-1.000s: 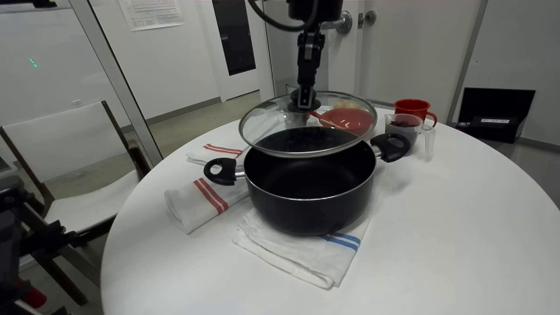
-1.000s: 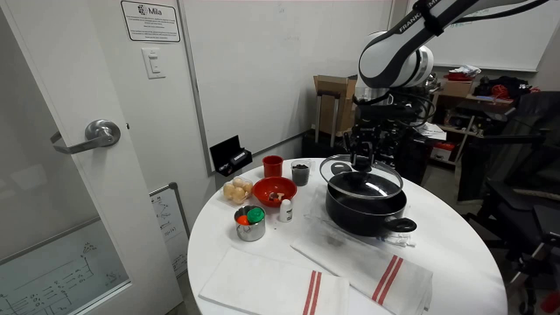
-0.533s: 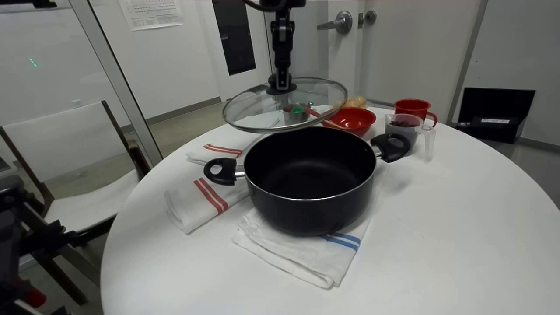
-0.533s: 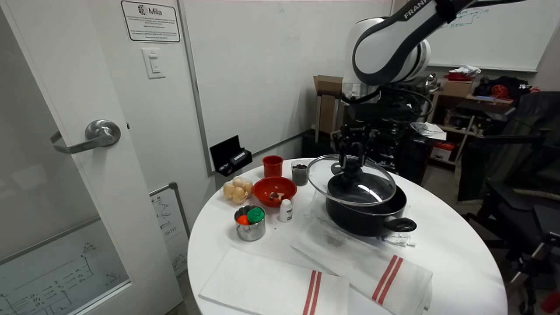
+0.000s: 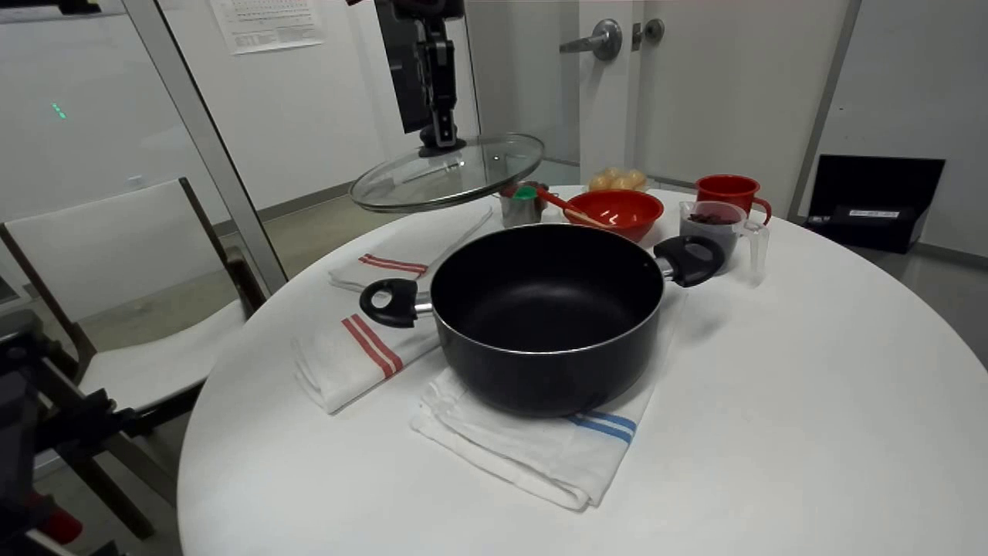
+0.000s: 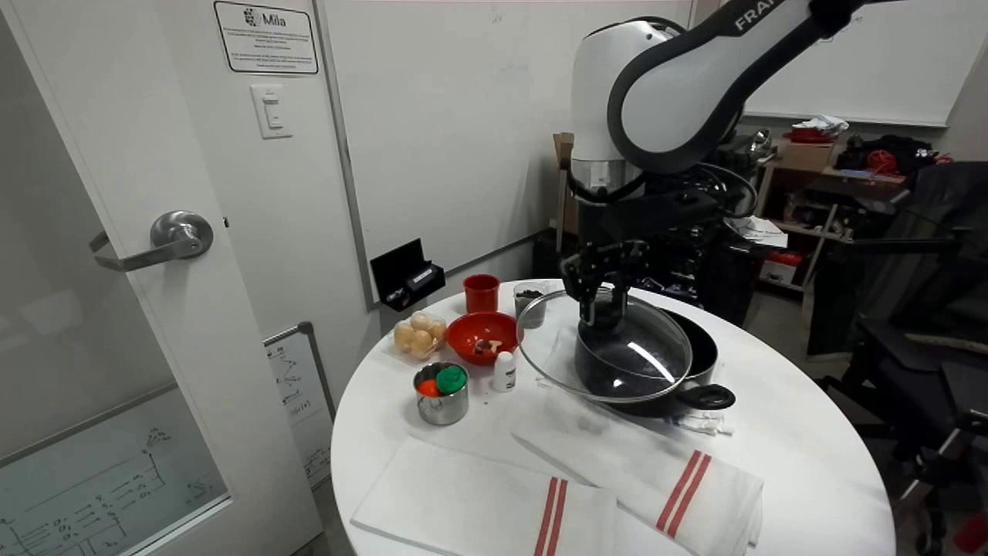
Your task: Uncover the pot
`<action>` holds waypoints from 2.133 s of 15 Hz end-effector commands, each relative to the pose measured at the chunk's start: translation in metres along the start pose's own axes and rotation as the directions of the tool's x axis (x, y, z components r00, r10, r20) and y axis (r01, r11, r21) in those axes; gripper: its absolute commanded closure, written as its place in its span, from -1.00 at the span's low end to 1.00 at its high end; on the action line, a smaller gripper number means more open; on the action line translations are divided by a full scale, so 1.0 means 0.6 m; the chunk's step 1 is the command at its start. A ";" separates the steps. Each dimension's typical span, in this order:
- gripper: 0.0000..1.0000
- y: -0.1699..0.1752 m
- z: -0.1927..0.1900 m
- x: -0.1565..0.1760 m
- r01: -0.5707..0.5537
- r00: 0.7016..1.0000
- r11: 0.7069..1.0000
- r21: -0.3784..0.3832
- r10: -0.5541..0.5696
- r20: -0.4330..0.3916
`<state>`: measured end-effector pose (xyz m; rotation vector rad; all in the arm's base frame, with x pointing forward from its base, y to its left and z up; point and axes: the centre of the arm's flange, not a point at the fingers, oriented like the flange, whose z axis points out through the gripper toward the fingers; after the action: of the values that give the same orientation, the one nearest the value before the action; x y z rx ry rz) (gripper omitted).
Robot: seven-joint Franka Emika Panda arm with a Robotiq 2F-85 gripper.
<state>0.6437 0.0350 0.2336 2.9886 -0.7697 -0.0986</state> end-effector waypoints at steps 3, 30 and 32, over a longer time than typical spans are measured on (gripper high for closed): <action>0.49 -0.069 -0.004 -0.071 0.184 0.982 0.982 -0.051 -0.185 -0.026; 0.49 -0.185 0.282 -0.071 0.652 0.757 0.756 -0.056 -0.653 -0.013; 0.49 -0.180 0.300 -0.066 0.671 0.737 0.737 -0.088 -0.675 -0.035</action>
<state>0.6340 0.1453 0.0585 3.0543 0.2825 -0.1363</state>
